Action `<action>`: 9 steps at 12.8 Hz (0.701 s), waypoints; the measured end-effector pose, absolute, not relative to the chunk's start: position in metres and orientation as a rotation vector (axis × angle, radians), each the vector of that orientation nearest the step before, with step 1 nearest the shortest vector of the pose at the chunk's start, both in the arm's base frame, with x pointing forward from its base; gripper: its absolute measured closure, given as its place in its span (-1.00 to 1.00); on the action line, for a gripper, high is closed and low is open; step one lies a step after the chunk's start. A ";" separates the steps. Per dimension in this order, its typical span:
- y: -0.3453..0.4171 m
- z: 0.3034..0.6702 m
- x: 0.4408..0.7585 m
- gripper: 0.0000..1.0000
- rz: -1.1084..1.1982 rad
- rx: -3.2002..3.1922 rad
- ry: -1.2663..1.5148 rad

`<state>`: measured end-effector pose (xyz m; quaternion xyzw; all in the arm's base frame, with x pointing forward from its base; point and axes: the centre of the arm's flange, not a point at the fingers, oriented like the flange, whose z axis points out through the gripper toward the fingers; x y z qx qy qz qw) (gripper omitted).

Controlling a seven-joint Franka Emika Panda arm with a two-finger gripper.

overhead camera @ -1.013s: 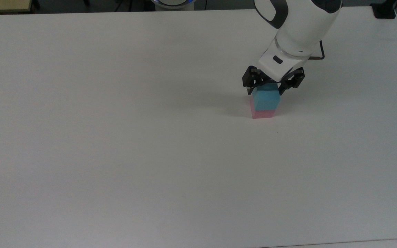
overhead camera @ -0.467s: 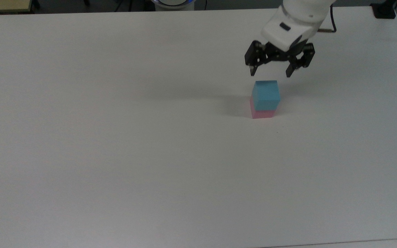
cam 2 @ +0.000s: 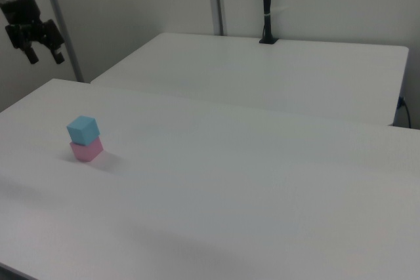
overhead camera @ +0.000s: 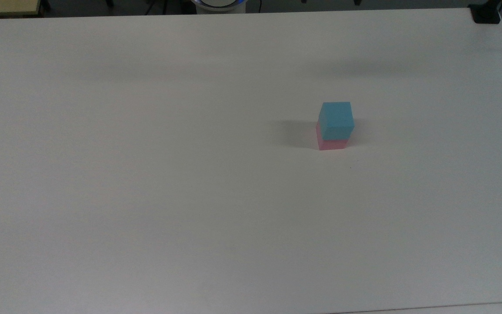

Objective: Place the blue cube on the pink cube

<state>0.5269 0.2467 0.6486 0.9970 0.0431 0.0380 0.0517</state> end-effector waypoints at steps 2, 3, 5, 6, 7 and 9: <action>0.204 0.664 0.532 -1.00 0.108 3.052 0.121; 0.179 0.668 0.536 -1.00 0.086 3.053 0.124; 0.113 0.672 0.545 -1.00 0.034 3.060 0.141; 0.078 0.674 0.548 -1.00 0.015 3.073 0.149; 0.042 0.674 0.551 -1.00 0.003 3.084 0.154; -0.036 0.674 0.551 -1.00 -0.009 3.101 0.129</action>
